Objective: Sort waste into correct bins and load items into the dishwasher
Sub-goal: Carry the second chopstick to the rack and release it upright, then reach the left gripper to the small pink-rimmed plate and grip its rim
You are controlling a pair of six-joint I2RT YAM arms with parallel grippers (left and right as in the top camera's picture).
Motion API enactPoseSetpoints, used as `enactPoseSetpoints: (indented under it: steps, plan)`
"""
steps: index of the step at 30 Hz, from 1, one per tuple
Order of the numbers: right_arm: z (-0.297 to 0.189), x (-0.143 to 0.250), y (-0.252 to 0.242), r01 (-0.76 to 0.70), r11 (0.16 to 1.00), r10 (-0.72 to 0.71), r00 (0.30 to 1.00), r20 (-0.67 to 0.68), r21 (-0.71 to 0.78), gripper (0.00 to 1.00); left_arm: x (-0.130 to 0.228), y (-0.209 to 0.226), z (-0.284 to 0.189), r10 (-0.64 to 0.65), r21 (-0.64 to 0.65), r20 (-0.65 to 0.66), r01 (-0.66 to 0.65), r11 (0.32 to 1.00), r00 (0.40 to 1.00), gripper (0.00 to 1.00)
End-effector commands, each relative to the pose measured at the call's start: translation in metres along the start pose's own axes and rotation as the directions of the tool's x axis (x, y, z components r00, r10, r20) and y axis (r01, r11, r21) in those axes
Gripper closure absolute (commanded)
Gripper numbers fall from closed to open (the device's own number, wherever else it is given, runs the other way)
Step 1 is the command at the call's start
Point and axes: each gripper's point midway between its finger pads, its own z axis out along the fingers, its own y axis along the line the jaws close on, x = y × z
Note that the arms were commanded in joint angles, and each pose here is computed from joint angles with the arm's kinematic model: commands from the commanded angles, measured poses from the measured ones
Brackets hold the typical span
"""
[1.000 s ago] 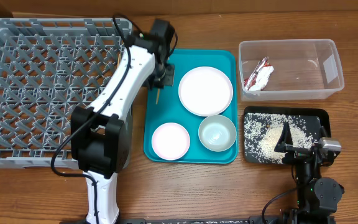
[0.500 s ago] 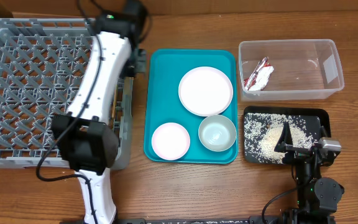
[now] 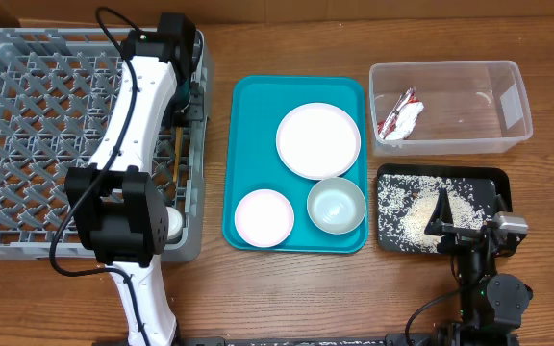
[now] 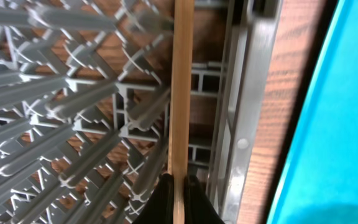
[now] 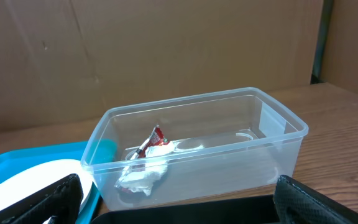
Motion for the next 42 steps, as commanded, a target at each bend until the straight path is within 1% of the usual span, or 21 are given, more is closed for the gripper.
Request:
enactPoseSetpoints:
  steps: [1, 3, 4, 5, 7, 8, 11, 15, 16, 17, 21, 23, 25, 26, 27, 29, 34, 36, 37, 42]
  plan:
    - [0.000, 0.002, -0.002, -0.006, 1.000, 0.006, 1.000, 0.004, 0.008, 0.00, 0.001, 0.000, -0.006, 0.034, -0.002, 0.010, -0.034, 0.999, 0.999, 0.74]
    - [0.000, 0.002, -0.002, -0.007, 1.000, 0.007, 1.000, 0.004, 0.008, 0.00, 0.002, 0.000, -0.011, 0.035, 0.001, 0.006, -0.035, 0.999, 0.999, 0.64]
    - [0.000, 0.002, -0.002, -0.007, 1.000, 0.007, 1.000, 0.004, 0.008, 0.00, 0.004, -0.001, -0.015, 0.037, 0.012, 0.001, -0.037, 0.999, 0.999, 0.52]
    - [0.000, 0.002, -0.002, -0.007, 1.000, 0.007, 1.000, 0.004, 0.008, 0.00, 0.005, -0.004, -0.021, 0.038, 0.033, -0.002, -0.038, 0.999, 0.999, 0.46]
    - [0.000, 0.002, -0.002, -0.007, 1.000, 0.007, 1.000, 0.004, 0.008, 0.00, 0.005, -0.012, -0.034, 0.043, 0.086, 0.008, -0.043, 0.995, 0.999, 0.46]
    - [0.000, 0.002, -0.002, -0.007, 1.000, 0.007, 1.000, 0.005, 0.008, 0.00, 0.005, -0.016, -0.043, 0.045, 0.111, 0.019, -0.047, 0.993, 0.999, 0.49]
    - [0.000, 0.002, -0.002, -0.007, 1.000, 0.007, 1.000, 0.005, 0.008, 0.00, 0.006, -0.030, -0.068, 0.058, 0.167, 0.067, -0.068, 0.984, 0.996, 0.51]
    - [0.000, 0.002, -0.002, -0.007, 1.000, 0.007, 1.000, 0.004, 0.008, 0.00, 0.024, -0.058, -0.103, 0.096, 0.203, 0.111, -0.117, 0.972, 0.989, 0.53]
    - [0.000, 0.002, -0.002, -0.007, 1.000, 0.007, 1.000, 0.004, 0.008, 0.00, 0.031, -0.066, -0.109, 0.111, 0.203, 0.107, -0.131, 0.970, 0.988, 0.54]
    - [0.000, 0.002, -0.002, -0.007, 1.000, 0.007, 1.000, 0.004, 0.008, 0.00, 0.050, -0.085, -0.118, 0.145, 0.171, 0.088, -0.158, 0.973, 0.986, 0.54]
    - [0.000, 0.002, -0.002, -0.006, 1.000, 0.006, 1.000, 0.004, 0.008, 0.00, 0.071, -0.109, -0.120, 0.139, 0.053, 0.077, -0.144, 0.988, 0.987, 0.56]
    - [0.000, 0.002, -0.002, -0.007, 1.000, 0.007, 1.000, 0.005, 0.008, 0.00, 0.083, -0.124, -0.115, 0.143, 0.044, 0.059, -0.146, 0.988, 0.988, 0.57]
    - [0.000, 0.002, -0.002, -0.007, 1.000, 0.007, 1.000, 0.004, 0.008, 0.00, 0.096, -0.134, -0.106, 0.138, 0.026, 0.026, -0.139, 0.990, 0.990, 0.65]
    - [0.000, 0.002, -0.002, -0.007, 1.000, 0.007, 1.000, 0.004, 0.008, 0.00, 0.103, -0.138, -0.102, 0.138, 0.018, 0.009, -0.138, 0.990, 0.990, 0.66]
    - [0.000, 0.002, -0.002, -0.007, 1.000, 0.007, 1.000, 0.004, 0.008, 0.00, 0.113, -0.145, -0.090, 0.147, 0.001, -0.016, -0.147, 0.989, 0.989, 0.66]
    - [0.000, 0.002, -0.002, -0.007, 1.000, 0.007, 1.000, 0.004, 0.008, 0.00, 0.121, -0.148, -0.077, 0.156, -0.013, -0.043, -0.156, 0.988, 0.987, 0.64]
    - [0.000, 0.002, -0.002, -0.007, 1.000, 0.007, 1.000, 0.004, 0.008, 0.00, 0.136, -0.137, -0.039, 0.125, -0.046, -0.124, -0.131, 0.990, 0.984, 0.62]
    - [0.000, 0.002, -0.002, -0.007, 1.000, 0.007, 1.000, 0.004, 0.008, 0.00, 0.145, -0.132, -0.018, 0.117, -0.026, -0.177, -0.123, 0.992, 0.977, 0.63]
    - [0.000, 0.002, -0.002, -0.007, 1.000, 0.007, 1.000, 0.004, 0.008, 0.00, 0.150, -0.134, -0.010, 0.127, 0.007, -0.203, -0.129, 0.992, 0.971, 0.64]
    - [0.000, 0.002, -0.002, -0.007, 1.000, 0.007, 1.000, 0.004, 0.008, 0.00, 0.164, -0.134, 0.019, 0.133, 0.116, -0.280, -0.104, 0.988, 0.951, 0.73]
